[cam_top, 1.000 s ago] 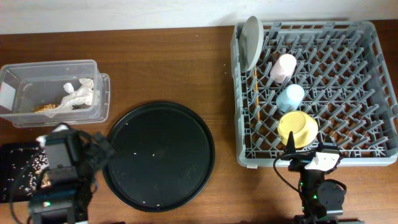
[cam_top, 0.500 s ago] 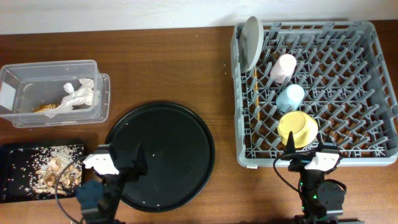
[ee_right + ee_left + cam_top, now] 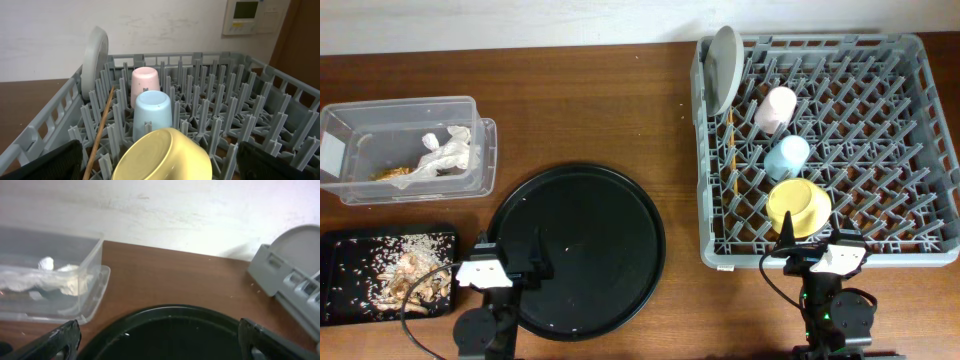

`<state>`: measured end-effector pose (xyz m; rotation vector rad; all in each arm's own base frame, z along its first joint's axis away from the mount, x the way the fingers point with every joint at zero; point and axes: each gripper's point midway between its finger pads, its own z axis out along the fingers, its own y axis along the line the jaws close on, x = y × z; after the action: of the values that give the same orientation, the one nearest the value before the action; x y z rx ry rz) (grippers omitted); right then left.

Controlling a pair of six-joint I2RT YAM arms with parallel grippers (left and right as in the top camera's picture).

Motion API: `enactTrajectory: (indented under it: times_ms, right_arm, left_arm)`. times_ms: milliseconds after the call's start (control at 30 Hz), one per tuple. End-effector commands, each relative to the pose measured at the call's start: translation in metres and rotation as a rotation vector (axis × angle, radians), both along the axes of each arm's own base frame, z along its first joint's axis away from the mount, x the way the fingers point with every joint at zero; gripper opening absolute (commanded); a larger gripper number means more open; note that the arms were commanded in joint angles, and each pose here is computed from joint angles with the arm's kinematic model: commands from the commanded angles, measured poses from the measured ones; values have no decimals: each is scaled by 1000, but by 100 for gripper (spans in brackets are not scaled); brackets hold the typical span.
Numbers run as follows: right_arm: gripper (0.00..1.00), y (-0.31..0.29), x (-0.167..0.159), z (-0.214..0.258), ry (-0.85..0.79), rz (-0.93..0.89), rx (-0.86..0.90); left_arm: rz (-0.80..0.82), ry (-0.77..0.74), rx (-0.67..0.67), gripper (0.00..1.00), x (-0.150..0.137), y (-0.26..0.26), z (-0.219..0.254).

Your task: Sort waste into correct bins and load items into the dishwasher rack

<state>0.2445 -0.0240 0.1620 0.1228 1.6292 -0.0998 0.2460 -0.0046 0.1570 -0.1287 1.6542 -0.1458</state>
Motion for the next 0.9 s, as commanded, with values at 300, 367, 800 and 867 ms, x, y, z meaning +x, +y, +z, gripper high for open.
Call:
enactTrajectory:
  times_ms: [300,367,800,867]
  right_arm:
    - [98,-1,0,-4,5,-5,0]
    - [98,-1,0,-4,5,-5,0]
    - [98,-1,0,-4,5,-5,0]
    - [98,-1,0,-4,5,-5,0]
  left_arm:
    - [-16,-9,299,99,0,1,-1]
    - [-16,-10,299,99,0,1,-1]
    - [-16,-10,299,99,0,1,-1]
    - [-16,-10,299,99,0,1,-1]
